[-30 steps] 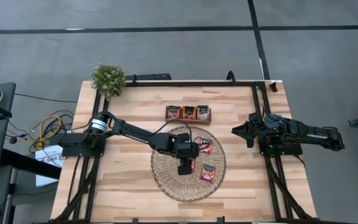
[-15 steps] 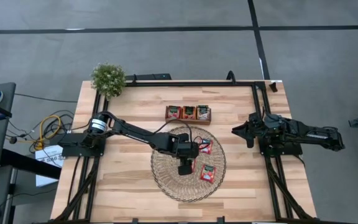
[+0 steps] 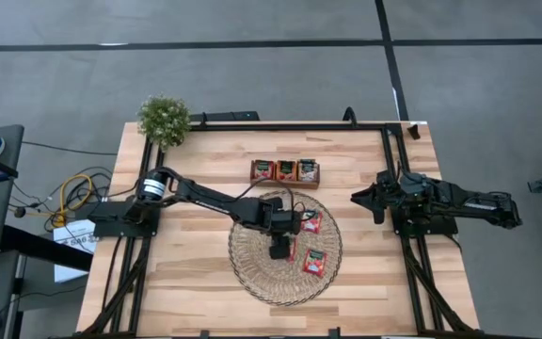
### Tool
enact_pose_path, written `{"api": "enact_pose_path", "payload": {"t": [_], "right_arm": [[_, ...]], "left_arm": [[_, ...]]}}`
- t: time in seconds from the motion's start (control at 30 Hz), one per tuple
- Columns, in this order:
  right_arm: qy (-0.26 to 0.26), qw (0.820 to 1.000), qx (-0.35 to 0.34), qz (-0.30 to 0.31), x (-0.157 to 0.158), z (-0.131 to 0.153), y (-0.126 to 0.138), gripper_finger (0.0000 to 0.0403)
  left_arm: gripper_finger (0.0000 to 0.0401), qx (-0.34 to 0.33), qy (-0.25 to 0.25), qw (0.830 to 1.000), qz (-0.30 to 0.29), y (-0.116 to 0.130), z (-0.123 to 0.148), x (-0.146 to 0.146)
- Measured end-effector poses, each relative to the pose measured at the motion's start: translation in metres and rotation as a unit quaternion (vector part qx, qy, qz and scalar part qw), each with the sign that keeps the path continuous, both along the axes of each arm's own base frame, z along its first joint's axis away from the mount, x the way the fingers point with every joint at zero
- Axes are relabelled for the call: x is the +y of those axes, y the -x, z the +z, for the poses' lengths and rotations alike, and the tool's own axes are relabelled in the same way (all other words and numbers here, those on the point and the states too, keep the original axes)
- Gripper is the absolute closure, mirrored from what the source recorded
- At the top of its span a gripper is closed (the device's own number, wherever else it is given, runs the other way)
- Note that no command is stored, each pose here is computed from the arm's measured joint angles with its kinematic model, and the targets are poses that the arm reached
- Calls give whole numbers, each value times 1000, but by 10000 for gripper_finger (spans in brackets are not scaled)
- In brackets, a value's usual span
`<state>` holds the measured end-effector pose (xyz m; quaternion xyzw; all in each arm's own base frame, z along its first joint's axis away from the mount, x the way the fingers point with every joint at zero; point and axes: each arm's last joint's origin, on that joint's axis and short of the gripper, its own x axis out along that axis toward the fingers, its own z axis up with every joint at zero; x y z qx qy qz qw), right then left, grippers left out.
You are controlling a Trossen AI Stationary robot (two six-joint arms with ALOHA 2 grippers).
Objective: Pick & Place Tea
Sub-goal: Put the red tea bag into the left section of the wooden organizer
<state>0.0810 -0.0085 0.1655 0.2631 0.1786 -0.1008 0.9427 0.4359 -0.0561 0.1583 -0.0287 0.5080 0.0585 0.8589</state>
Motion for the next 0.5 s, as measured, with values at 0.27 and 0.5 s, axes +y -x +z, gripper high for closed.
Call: {"api": "enact_pose_path", "payload": {"t": [0.27,0.5], "right_arm": [[0,1000,2,0,0,0,0,316],[0,1000,2,0,0,0,0,316]], "left_arm": [[188,9,1,1000,-2,0,-5,-1],[188,8,6,1000,7,0,-4,-2]]}}
